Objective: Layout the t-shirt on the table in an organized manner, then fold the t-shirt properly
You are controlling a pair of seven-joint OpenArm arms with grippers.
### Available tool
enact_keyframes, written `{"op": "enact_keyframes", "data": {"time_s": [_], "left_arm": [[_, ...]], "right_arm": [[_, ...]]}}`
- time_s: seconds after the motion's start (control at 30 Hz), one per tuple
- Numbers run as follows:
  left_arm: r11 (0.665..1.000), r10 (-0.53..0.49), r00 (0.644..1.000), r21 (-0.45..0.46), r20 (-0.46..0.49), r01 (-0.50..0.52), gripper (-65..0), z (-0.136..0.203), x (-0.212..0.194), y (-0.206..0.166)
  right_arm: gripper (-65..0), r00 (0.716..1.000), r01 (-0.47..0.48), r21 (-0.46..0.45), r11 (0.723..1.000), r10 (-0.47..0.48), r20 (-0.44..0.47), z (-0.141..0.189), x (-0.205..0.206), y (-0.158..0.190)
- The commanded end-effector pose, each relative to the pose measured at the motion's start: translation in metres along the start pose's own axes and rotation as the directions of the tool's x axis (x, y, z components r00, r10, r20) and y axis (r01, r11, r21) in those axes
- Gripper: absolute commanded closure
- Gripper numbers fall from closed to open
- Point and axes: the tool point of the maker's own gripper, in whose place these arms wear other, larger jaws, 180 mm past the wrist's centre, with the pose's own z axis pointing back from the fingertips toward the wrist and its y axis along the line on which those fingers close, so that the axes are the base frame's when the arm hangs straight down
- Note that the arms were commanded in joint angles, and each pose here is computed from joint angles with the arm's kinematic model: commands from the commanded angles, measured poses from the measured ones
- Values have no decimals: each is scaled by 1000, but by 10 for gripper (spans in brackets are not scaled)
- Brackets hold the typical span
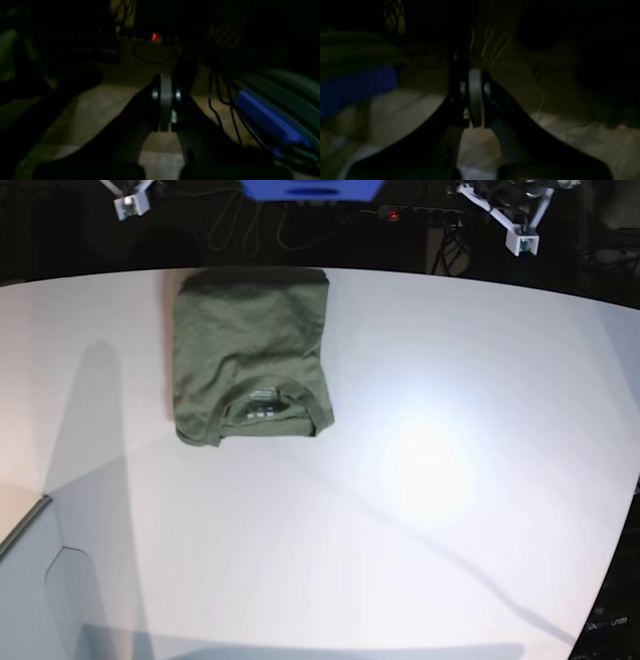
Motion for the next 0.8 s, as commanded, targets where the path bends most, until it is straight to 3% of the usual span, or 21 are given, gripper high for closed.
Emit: {"op": "enact_keyframes", "data": {"time_s": [0.0, 0.1, 0.23, 0.37, 0.57, 0.63, 0.77], "left_arm": [[1000, 18, 1000, 16, 7, -18, 0, -7, -3, 9], [994, 96, 995, 43, 17, -97, 0, -38, -19, 24], [991, 120, 992, 60, -40, -117, 0, -73, -48, 29], [998, 9, 996, 63, -85, -3, 0, -100, -65, 30], [996, -60, 989, 53, -134, 68, 0, -124, -70, 11], [996, -73, 989, 31, -129, 78, 0, -130, -63, -5], [998, -68, 990, 0, -120, 69, 0, -135, -60, -26]], "right_arm": [[0, 1000, 4, 39, 999, -4, -2, -5, -3, 7], [0, 998, 57, 111, 992, -53, -46, -31, -17, 26], [0, 990, 138, 184, 973, -138, -11, -56, -24, 52], [0, 985, 171, 77, 982, -171, -4, -79, -43, 46], [0, 997, 77, -147, 986, -78, 0, -97, -59, 16], [0, 999, 27, -267, 963, -31, -14, -97, -60, -4], [0, 997, -74, -475, 877, 50, -63, -89, -53, -40]]}}
